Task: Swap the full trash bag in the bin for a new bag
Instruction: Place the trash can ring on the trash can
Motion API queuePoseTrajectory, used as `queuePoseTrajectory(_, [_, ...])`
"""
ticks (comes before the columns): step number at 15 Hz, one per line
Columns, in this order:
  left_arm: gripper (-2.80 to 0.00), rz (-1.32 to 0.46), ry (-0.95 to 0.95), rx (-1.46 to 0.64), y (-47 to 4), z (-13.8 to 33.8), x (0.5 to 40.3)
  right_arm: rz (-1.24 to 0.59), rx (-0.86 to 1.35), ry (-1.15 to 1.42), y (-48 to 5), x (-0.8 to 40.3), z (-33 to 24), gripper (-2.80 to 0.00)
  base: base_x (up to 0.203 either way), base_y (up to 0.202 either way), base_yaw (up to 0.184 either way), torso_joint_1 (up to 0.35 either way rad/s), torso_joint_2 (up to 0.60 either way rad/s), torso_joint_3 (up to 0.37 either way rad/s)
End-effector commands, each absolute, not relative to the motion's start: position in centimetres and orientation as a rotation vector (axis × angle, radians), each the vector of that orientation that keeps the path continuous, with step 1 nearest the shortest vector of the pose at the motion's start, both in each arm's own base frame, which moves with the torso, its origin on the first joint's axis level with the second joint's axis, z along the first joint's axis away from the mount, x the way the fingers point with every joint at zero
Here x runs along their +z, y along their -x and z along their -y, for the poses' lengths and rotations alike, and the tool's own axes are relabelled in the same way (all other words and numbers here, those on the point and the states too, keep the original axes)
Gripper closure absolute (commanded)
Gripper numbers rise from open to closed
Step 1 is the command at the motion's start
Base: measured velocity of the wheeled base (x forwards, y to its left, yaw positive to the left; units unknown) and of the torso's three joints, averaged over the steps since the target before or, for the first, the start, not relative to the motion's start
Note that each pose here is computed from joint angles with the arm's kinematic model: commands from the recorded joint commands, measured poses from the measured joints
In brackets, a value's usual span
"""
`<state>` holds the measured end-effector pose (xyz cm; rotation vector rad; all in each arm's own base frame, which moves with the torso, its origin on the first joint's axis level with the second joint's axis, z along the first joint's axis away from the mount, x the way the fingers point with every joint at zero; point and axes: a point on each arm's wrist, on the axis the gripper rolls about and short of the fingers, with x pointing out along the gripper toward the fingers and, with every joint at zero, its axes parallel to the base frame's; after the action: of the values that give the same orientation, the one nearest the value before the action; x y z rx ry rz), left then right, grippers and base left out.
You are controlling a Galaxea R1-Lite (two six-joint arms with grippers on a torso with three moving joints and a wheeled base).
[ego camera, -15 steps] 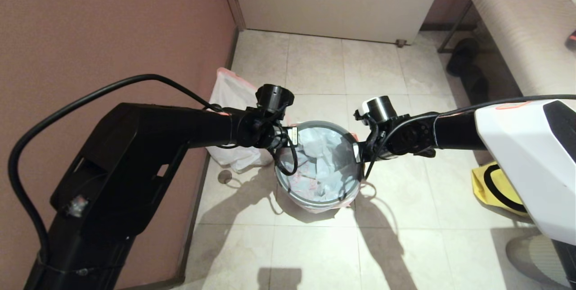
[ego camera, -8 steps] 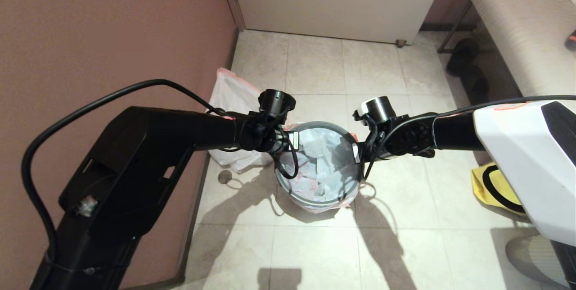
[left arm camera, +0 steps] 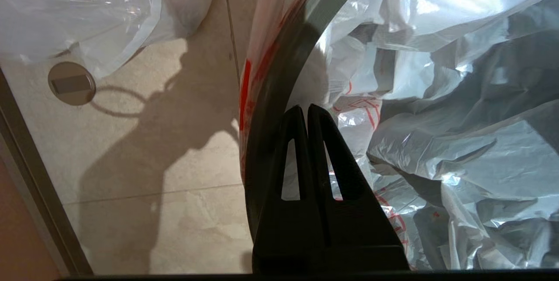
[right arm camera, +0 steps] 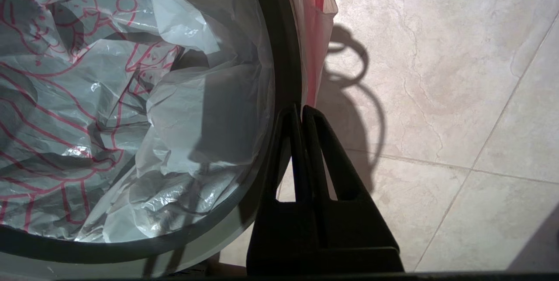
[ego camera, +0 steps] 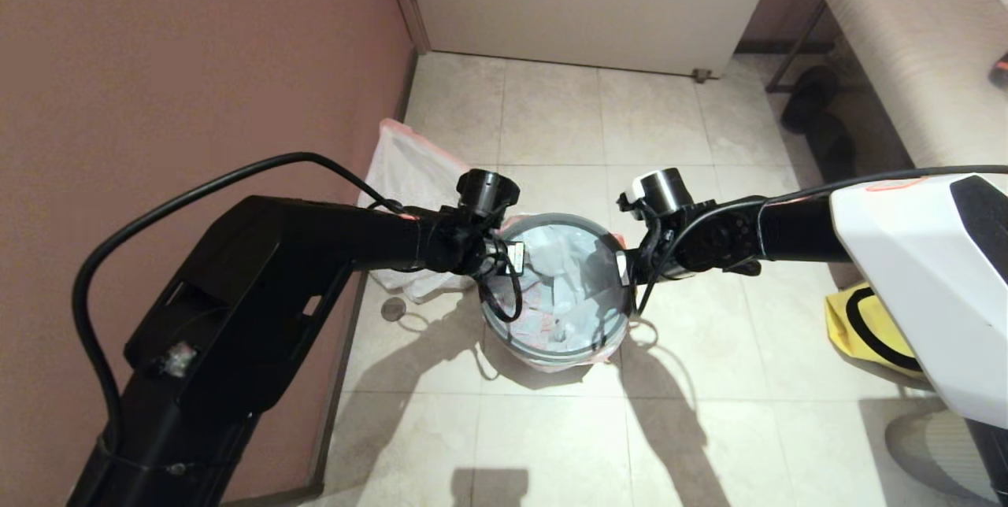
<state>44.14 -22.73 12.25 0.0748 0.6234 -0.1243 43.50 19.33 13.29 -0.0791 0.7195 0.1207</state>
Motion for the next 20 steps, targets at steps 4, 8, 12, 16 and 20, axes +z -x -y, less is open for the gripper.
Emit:
queuePoseTrajectory(4, [0.0, -0.618, -0.073, -0.123, -44.0, 22.8, 12.5, -0.712, 0.118, 0.075, -43.3, 13.8, -19.2, 0.0, 0.0, 0.0, 0.0, 0.0, 0.0, 0.0])
queuePoseTrajectory(8, [0.0, -0.596, -0.056, -0.134, -43.0, 22.9, 14.7, -0.696, 0.123, 0.067, -42.8, 14.9, -19.2, 0.0, 0.0, 0.0, 0.0, 0.0, 0.0, 0.0])
queuePoseTrajectory(12, [0.0, -0.619, -0.069, -0.145, -41.6, 22.9, 16.4, -0.682, 0.134, 0.054, -42.2, 16.0, -18.9, 0.0, 0.0, 0.0, 0.0, 0.0, 0.0, 0.0])
queuePoseTrajectory(16, [0.0, -0.756, -0.15, -0.149, -39.3, 22.6, 17.0, -0.69, 0.143, 0.054, -42.1, 16.0, -18.9, 0.0, 0.0, 0.0, 0.0, 0.0, 0.0, 0.0])
queuePoseTrajectory(20, [0.0, -0.939, -0.265, -0.206, -38.0, 22.0, 16.0, -0.689, 0.14, 0.054, -42.2, 16.0, -18.7, 0.0, 0.0, 0.0, 0.0, 0.0, 0.0, 0.0])
